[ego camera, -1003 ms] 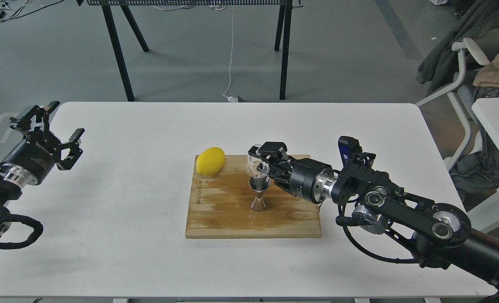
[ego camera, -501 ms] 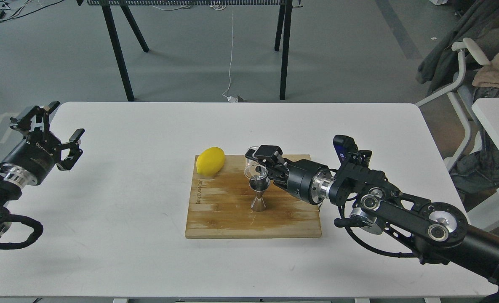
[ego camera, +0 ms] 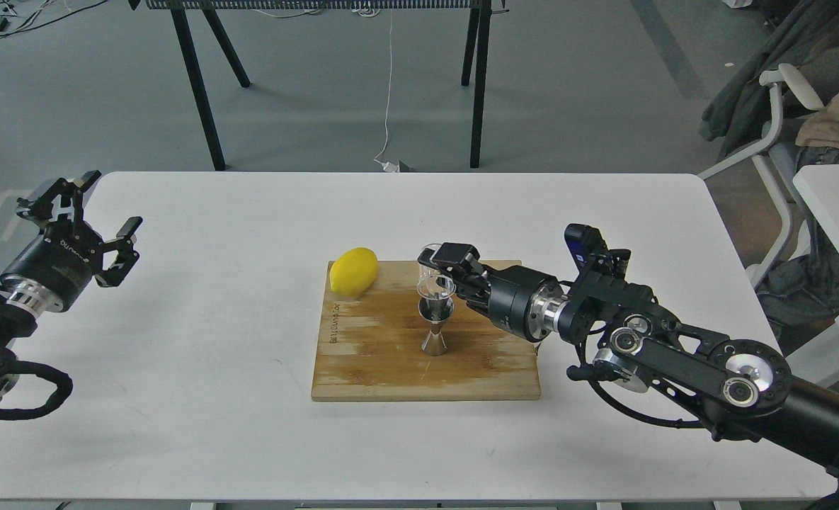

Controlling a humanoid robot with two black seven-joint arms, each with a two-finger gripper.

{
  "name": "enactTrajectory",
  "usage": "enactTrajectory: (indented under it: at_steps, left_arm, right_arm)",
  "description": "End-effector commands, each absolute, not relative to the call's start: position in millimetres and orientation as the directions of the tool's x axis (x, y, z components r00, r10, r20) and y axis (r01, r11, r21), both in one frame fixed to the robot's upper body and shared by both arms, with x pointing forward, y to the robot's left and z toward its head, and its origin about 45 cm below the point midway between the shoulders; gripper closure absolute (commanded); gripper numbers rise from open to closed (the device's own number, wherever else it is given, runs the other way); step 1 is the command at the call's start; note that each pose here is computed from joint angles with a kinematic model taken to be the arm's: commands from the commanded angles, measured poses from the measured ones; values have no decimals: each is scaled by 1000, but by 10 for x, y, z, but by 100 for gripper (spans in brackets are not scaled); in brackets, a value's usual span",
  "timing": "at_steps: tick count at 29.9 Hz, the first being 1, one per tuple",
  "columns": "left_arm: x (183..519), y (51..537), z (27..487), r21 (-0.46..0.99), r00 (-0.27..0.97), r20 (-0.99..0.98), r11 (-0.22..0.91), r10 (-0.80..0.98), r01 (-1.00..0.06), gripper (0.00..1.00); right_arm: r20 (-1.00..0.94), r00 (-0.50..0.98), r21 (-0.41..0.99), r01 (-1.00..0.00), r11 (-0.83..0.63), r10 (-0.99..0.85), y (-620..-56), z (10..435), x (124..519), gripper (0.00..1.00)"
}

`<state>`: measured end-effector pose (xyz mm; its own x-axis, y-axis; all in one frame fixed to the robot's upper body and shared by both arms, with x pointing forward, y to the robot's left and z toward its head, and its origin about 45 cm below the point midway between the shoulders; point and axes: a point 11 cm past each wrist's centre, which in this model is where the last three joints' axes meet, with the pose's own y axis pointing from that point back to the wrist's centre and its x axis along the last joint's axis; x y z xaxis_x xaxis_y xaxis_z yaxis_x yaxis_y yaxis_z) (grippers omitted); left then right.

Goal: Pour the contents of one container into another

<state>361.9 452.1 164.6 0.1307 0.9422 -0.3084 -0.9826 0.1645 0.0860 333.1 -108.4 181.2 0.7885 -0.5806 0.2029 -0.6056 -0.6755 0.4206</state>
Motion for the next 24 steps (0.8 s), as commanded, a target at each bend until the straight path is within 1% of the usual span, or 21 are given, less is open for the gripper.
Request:
enactTrajectory:
  at_steps: [1,7,24]
  left_arm:
    - [3619,4521,1645,86,131,-308,165,942,-983,14]
    - [3619,4521,1645,86,131,-308,165,942,-983,14]
    - [3600,4528,1626,91,127,-309,162,942,-983,14]
  right_arm:
    - [212,789,419,-607,-676,-577,-1081,1824,3340,64]
    - [239,805,433,-589,-682,-543,-1044,1798,3307,64]
    - [300,795,442,-605,-662,-527,-1156,1818,3359,64]
